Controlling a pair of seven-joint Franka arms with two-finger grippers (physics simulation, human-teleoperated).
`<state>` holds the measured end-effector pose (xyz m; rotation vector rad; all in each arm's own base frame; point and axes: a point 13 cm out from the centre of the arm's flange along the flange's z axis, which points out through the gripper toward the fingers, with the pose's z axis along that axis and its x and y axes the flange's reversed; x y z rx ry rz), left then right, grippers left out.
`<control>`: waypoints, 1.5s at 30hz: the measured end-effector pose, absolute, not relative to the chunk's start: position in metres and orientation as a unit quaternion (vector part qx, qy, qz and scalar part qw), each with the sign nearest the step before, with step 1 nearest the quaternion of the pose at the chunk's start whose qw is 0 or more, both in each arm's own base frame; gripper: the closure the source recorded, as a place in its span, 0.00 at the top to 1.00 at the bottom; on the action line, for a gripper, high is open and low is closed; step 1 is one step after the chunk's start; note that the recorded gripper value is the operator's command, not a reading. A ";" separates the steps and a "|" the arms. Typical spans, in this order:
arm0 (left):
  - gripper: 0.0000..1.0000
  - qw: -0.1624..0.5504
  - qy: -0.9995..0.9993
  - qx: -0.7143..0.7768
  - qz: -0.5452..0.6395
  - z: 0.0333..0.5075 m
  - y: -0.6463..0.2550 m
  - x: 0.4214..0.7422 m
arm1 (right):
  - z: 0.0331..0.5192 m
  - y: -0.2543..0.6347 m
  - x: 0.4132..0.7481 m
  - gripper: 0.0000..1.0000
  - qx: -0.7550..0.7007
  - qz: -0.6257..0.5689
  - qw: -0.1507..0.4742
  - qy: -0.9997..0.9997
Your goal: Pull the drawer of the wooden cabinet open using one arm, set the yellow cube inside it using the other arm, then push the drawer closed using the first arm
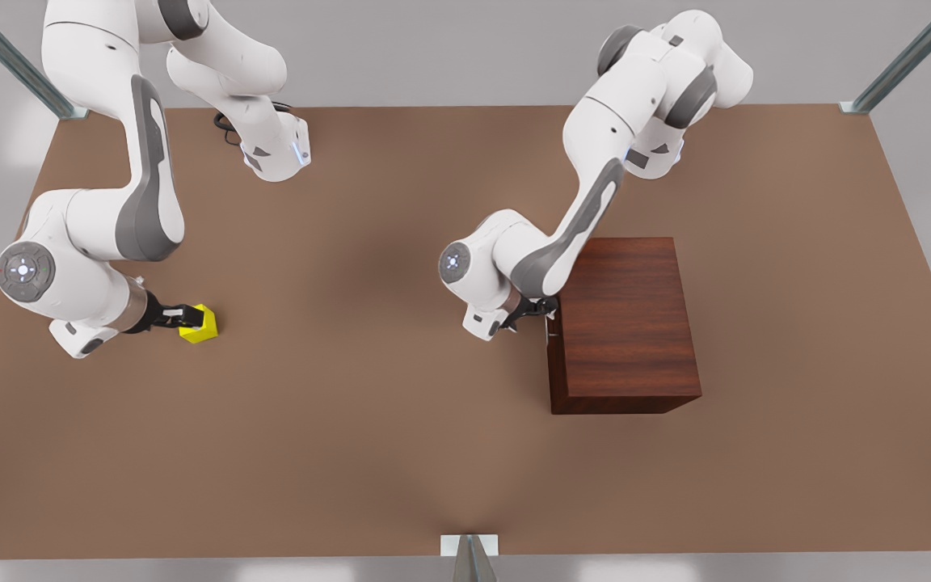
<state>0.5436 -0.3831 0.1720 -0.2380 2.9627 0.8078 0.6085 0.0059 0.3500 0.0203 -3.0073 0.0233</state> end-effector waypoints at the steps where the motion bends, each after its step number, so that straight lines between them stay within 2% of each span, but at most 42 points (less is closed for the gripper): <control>1: 1.00 0.032 0.960 -0.082 0.264 0.170 -0.382 0.544 | 0.350 0.006 0.608 1.00 0.007 0.008 0.067 -0.998; 8: 1.00 0.038 0.955 -0.110 0.273 0.153 -0.383 0.540 | 0.349 0.007 0.608 1.00 0.007 0.008 0.068 -0.998; 17: 1.00 0.053 0.960 -0.143 0.237 0.173 -0.411 0.544 | 0.347 0.007 0.609 1.00 0.008 0.008 0.069 -0.998; 24: 1.00 0.057 0.960 -0.151 0.230 0.156 -0.425 0.537 | 0.345 0.007 0.608 1.00 0.008 0.008 0.071 -0.997; 45: 1.00 0.084 0.970 -0.142 0.178 0.167 -0.479 0.532 | 0.342 0.008 0.609 1.00 0.007 0.007 0.074 -0.997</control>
